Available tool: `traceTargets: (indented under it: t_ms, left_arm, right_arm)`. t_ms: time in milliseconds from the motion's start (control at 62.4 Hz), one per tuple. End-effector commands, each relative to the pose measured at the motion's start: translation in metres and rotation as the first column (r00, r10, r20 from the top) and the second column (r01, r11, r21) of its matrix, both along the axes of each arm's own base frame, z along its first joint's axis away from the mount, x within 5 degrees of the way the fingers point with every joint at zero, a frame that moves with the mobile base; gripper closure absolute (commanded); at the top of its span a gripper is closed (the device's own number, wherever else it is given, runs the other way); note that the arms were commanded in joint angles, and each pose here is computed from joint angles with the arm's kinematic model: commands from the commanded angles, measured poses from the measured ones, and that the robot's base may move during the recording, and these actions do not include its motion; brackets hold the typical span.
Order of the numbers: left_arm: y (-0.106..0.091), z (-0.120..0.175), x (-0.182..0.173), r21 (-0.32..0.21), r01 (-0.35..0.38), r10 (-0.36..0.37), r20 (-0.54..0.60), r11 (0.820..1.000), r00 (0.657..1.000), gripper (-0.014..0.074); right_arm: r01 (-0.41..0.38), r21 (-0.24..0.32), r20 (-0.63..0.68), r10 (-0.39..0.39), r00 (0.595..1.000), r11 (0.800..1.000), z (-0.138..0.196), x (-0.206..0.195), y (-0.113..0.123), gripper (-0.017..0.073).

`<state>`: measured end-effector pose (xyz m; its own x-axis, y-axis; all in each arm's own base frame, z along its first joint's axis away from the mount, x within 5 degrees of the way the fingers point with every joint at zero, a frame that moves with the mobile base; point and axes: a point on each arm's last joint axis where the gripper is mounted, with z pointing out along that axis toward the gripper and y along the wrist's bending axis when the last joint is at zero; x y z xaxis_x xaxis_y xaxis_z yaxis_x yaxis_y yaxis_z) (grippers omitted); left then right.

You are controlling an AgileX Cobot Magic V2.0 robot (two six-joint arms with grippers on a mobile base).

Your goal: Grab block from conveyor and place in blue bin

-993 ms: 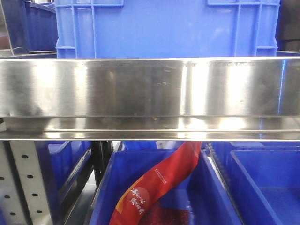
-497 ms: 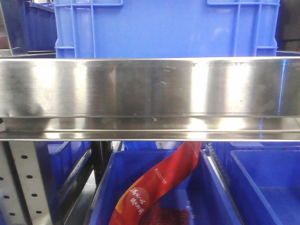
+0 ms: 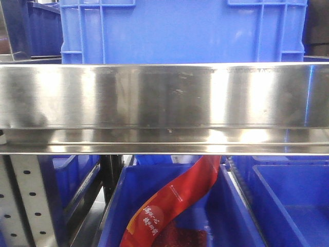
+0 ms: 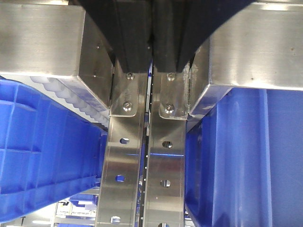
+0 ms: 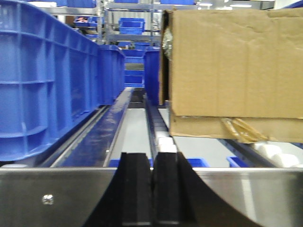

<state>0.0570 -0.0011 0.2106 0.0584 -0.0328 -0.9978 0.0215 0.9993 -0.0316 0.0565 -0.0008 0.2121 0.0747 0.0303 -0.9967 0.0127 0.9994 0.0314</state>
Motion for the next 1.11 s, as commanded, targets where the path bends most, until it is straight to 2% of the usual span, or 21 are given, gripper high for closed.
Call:
traceTargets:
  t_ms: [0,144,1089]
  left_arm:
    - [-0.0003,0.0026,-0.0008,-0.002,0.006,-0.006,0.028,1.0,1.0,0.0704]
    - [-0.0003,0.0026,-0.0008,-0.002,0.006,-0.006,0.028,1.0,1.0,0.0704]
    - [-0.0003,0.0026,-0.0008,-0.002,0.006,-0.006,0.028,1.0,1.0,0.0704]
  right_arm:
    - [-0.022,-0.007,0.021,0.022,1.0,1.0,0.0018,-0.0005,0.0012,0.0721]
    - [-0.049,-0.007,0.021,0.049,0.999,0.999,0.0018,-0.0005,0.0027,0.0721]
    - [-0.049,-0.007,0.021,0.049,0.999,0.999,0.0018,-0.0005,0.0027,0.0721]
